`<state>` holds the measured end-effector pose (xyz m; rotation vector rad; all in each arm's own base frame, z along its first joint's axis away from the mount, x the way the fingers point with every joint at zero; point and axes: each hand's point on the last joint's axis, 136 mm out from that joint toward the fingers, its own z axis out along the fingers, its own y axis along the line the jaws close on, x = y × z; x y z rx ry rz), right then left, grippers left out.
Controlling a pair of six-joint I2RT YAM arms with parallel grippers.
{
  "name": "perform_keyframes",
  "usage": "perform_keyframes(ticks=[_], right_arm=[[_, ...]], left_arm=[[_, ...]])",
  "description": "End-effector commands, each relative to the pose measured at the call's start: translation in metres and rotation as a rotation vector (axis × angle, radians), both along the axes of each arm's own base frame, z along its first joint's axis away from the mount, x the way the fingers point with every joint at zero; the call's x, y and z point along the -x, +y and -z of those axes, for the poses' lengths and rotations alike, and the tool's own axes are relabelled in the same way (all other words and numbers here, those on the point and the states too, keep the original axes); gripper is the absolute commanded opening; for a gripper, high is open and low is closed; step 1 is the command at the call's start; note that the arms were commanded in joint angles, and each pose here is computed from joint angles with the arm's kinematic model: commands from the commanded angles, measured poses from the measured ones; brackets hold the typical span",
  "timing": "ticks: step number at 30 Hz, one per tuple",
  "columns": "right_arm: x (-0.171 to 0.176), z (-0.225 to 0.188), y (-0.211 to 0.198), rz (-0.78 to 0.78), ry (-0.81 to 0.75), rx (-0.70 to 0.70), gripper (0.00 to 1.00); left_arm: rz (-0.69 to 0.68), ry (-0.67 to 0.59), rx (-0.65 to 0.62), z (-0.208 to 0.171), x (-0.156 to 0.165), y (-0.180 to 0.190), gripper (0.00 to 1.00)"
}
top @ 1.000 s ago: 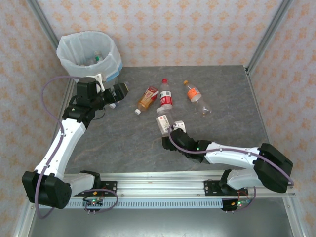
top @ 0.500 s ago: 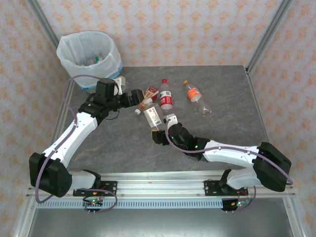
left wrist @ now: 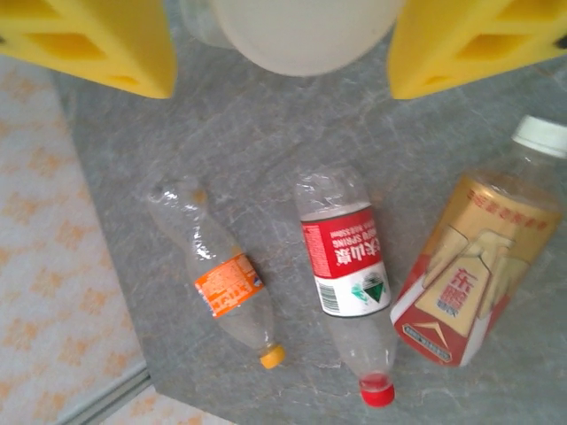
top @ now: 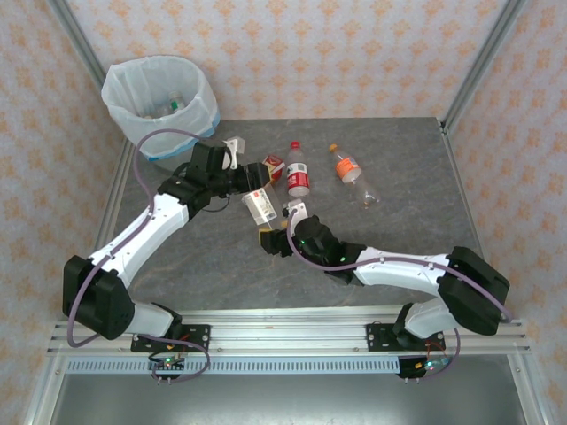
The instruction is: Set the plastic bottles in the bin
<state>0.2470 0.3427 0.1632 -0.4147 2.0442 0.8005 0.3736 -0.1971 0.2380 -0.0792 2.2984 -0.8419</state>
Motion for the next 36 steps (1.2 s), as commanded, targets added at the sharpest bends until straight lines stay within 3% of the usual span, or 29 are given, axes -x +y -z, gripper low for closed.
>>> perform_keyframes(ticks=[1,12,15,20,25,36], right_arm=[[-0.003,-0.026,0.009,-0.003,-0.039,-0.079,0.00],[-0.001,-0.018,0.010,-0.004,-0.012,-0.086,0.03],[0.000,-0.017,0.010,-0.008,-0.006,-0.086,0.10],[-0.002,-0.014,0.007,0.017,0.011,-0.094,0.47],[-0.008,-0.009,-0.001,0.087,0.034,-0.089,0.99],[-0.007,-0.004,-0.006,0.105,0.047,-0.086,0.99]], left_arm=[[-0.023,-0.048,0.010,-0.015,-0.010,0.000,0.54],[-0.008,-0.067,0.034,-0.020,-0.009,-0.003,0.24],[-0.024,-0.054,0.060,-0.023,-0.009,-0.004,0.00],[-0.045,-0.062,0.049,-0.022,-0.010,0.000,0.00],[-0.031,-0.076,0.062,-0.024,-0.009,-0.002,0.00],[-0.051,-0.079,0.027,-0.020,-0.010,0.003,0.00]])
